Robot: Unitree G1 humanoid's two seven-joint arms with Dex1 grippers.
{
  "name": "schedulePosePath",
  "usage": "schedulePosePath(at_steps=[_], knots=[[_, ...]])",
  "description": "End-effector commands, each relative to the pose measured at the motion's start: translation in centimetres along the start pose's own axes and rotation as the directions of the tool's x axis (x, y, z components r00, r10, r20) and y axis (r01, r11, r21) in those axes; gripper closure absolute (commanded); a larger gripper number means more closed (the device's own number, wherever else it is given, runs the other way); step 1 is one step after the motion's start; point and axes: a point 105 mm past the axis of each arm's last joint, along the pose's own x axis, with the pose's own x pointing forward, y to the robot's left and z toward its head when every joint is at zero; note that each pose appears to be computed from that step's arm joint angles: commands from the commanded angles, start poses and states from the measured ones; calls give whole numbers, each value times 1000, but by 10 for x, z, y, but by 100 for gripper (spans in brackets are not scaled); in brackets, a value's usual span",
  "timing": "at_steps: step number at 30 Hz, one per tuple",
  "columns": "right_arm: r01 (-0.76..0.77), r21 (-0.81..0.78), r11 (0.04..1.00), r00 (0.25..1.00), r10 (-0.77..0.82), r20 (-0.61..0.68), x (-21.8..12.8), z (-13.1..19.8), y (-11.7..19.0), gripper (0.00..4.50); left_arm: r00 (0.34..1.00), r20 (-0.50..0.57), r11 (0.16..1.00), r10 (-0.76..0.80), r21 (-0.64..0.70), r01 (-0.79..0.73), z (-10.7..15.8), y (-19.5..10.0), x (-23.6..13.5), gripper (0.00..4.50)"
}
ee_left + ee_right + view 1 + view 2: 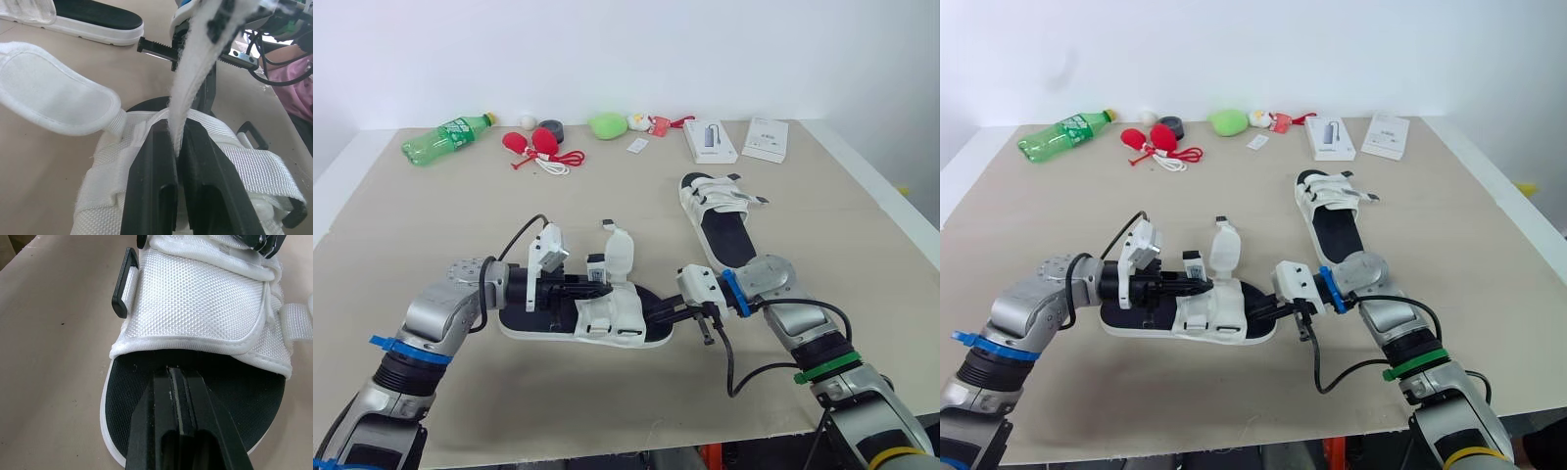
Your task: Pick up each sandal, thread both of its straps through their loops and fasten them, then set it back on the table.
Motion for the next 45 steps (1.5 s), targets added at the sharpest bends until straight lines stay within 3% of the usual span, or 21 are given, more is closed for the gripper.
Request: schedulePosePath(at_steps=[1, 5, 15, 20, 25, 27, 28, 35, 39, 45], knots=[[-5, 46, 999, 997, 9, -76, -4, -17, 5, 450, 996, 3, 996, 94, 8, -94, -2, 14, -7, 366], [-9, 41, 999, 997, 12, -77, -4, -17, 4, 450, 990, 22, 987, 142, 79, -143, 7, 23, -12, 175], [-12, 34, 999, 997, 15, -81, -4, -19, 5, 450, 951, 80, 900, 299, 306, -309, 63, 52, -54, 175], [-13, 29, 999, 997, 15, -81, -3, -19, 5, 450, 980, 144, 960, 139, 222, -169, 73, 23, -29, 175], [-16, 24, 1000, 997, 18, -77, -1, -19, 4, 450, 989, 149, 999, -2, 46, -5, 53, 3, 2, 325], [-16, 23, 1000, 997, 18, -76, -1, -18, 4, 450, 991, 133, 999, -16, -30, 20, 46, 5, 5, 426], [-16, 22, 1000, 997, 17, -76, -1, -18, 4, 450, 993, 116, 996, -21, -80, 30, 42, 6, 7, 445], [-2, 26, 1000, 997, 4, -81, -3, -19, 4, 450, 998, -62, 974, -27, -226, 12, 11, 14, 6, 445], [1, 28, 1000, 997, 1, -81, -3, -19, 5, 450, 992, -125, 971, 23, -232, -51, -1, 25, 3, 445], [6, 29, 1000, 997, -4, -82, -4, -19, 3, 450, 994, -67, 956, 81, -278, -97, 7, 38, 0, 445]])
